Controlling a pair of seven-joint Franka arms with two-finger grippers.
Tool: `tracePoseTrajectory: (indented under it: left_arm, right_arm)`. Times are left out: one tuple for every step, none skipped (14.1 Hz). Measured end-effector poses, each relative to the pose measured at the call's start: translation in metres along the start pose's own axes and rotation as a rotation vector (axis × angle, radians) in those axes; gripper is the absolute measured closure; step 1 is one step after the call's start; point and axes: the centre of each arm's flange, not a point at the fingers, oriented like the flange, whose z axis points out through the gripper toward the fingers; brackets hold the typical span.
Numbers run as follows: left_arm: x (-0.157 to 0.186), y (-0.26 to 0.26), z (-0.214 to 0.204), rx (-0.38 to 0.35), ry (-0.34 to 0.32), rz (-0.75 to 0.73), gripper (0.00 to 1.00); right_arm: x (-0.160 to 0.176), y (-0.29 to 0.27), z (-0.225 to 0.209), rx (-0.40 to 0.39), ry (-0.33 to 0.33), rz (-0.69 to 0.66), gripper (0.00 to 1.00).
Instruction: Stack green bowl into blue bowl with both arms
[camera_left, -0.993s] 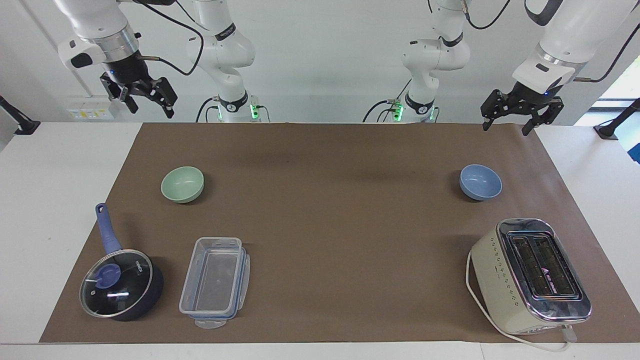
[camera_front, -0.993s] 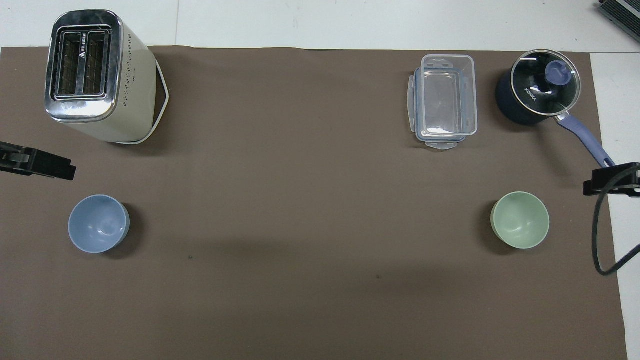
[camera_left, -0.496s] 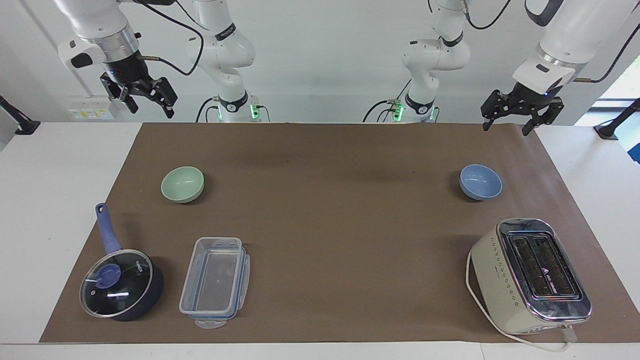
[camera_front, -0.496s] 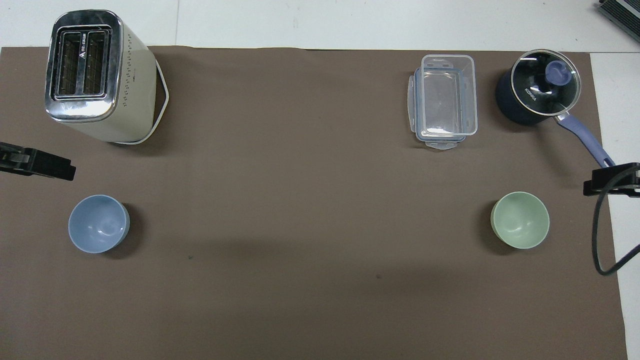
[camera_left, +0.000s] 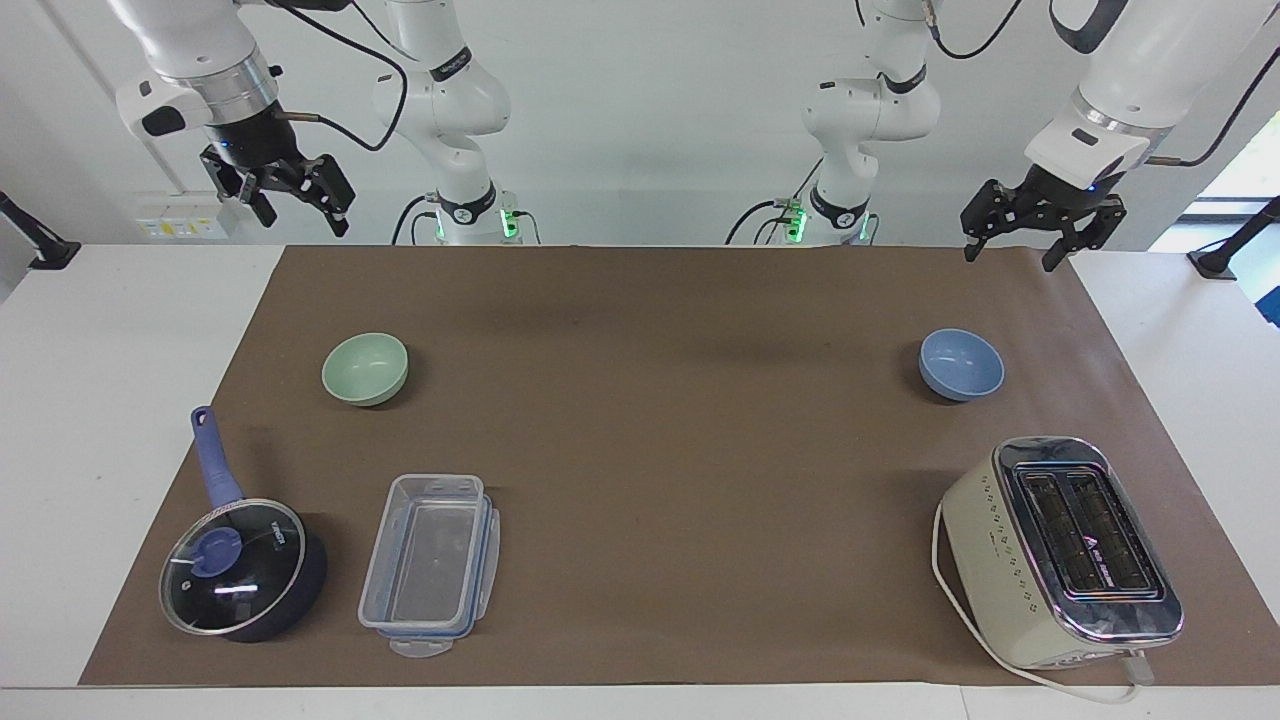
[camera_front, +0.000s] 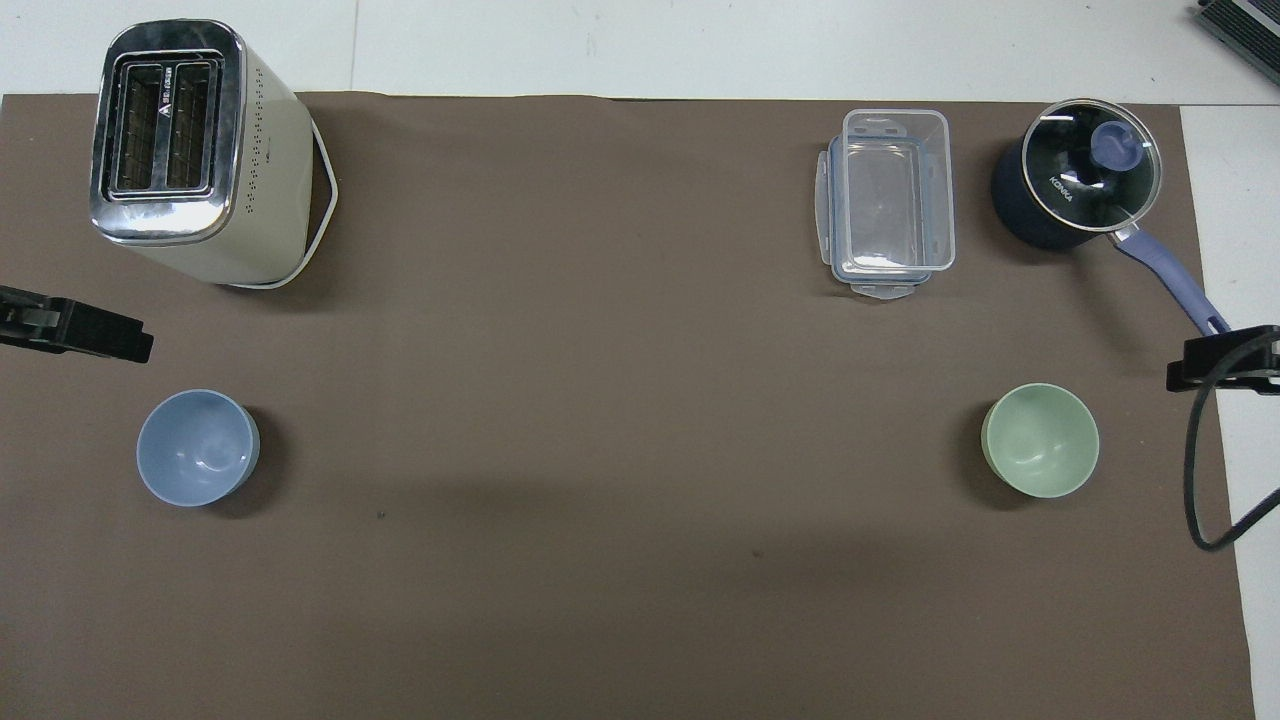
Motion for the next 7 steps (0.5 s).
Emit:
tracePoseTrajectory:
  left_arm:
    - [0.000, -0.002, 0.000, -0.006, 0.000, -0.005, 0.00]
    - [-0.001, -0.006, 0.001, -0.019, 0.001, -0.014, 0.00]
    - [-0.002, -0.013, 0.003, -0.037, 0.000, -0.022, 0.00]
    - [-0.003, -0.022, 0.007, -0.055, -0.003, -0.022, 0.00]
    - [-0.004, -0.032, 0.013, -0.065, -0.004, -0.020, 0.00]
    - [-0.004, -0.042, 0.022, -0.073, -0.002, -0.018, 0.00]
    - [-0.004, -0.051, 0.031, -0.082, 0.001, -0.013, 0.00]
  right_arm:
    - [0.000, 0.000, 0.000, 0.000, 0.000, 0.000, 0.00]
    - [0.000, 0.000, 0.000, 0.000, 0.000, 0.000, 0.00]
    - [0.000, 0.000, 0.000, 0.000, 0.000, 0.000, 0.00]
    - [0.000, 0.000, 0.000, 0.000, 0.000, 0.000, 0.00]
    - [0.000, 0.000, 0.000, 0.000, 0.000, 0.000, 0.00]
    - [0.000, 0.000, 0.000, 0.000, 0.000, 0.000, 0.00]
    - [0.000, 0.000, 0.000, 0.000, 0.000, 0.000, 0.00]
